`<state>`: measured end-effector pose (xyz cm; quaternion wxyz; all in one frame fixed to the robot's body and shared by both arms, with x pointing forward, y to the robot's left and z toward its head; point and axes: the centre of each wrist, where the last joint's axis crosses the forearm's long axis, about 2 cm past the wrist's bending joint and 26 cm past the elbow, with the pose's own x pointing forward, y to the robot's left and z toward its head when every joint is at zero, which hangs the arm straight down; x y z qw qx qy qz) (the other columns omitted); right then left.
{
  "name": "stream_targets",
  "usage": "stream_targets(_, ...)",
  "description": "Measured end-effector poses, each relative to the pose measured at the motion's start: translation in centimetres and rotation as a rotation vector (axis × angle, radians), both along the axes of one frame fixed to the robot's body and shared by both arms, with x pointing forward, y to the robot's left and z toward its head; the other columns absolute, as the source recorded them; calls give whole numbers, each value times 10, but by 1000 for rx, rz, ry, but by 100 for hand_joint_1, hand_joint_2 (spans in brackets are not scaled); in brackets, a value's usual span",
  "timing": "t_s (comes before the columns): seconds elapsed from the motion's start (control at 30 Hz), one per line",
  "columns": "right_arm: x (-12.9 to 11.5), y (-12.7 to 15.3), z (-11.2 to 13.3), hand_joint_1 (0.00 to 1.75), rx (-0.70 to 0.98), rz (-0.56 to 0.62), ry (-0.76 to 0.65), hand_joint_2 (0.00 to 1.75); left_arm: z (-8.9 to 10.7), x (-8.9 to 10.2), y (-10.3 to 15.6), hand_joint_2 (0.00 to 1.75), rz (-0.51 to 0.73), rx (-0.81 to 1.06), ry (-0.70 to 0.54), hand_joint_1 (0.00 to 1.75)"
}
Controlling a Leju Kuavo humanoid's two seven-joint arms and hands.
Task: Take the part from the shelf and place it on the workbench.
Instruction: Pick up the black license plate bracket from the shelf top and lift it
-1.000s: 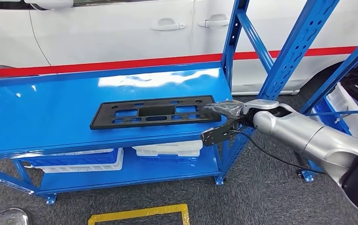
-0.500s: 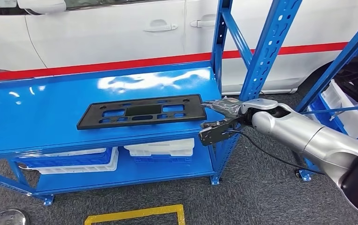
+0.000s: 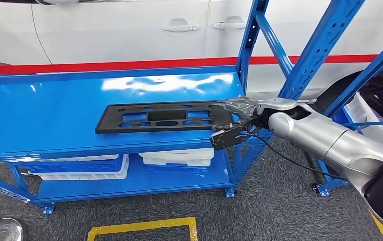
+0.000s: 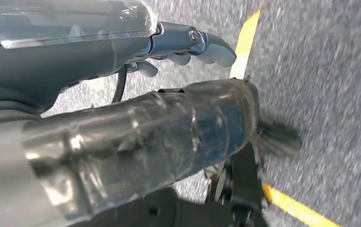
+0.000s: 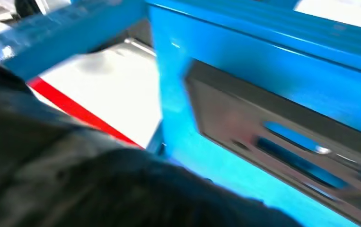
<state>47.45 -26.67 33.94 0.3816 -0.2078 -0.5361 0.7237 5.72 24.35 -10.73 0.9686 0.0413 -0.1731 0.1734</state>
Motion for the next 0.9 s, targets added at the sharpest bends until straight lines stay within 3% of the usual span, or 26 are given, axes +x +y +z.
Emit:
stream_targets(0.47,0,3,6,0,2,9,-17,0,1,1,-5,0,-7,-9,0,0)
stream_targets(0.7,-7,43,7,0,-15,97,0,0,0,1,-2,0,-9,-3,-4,0)
stream_targets(0.9,-12,58,11,0,-12,133,-2,0,0,0,-2,0,-12,-1,-4,0)
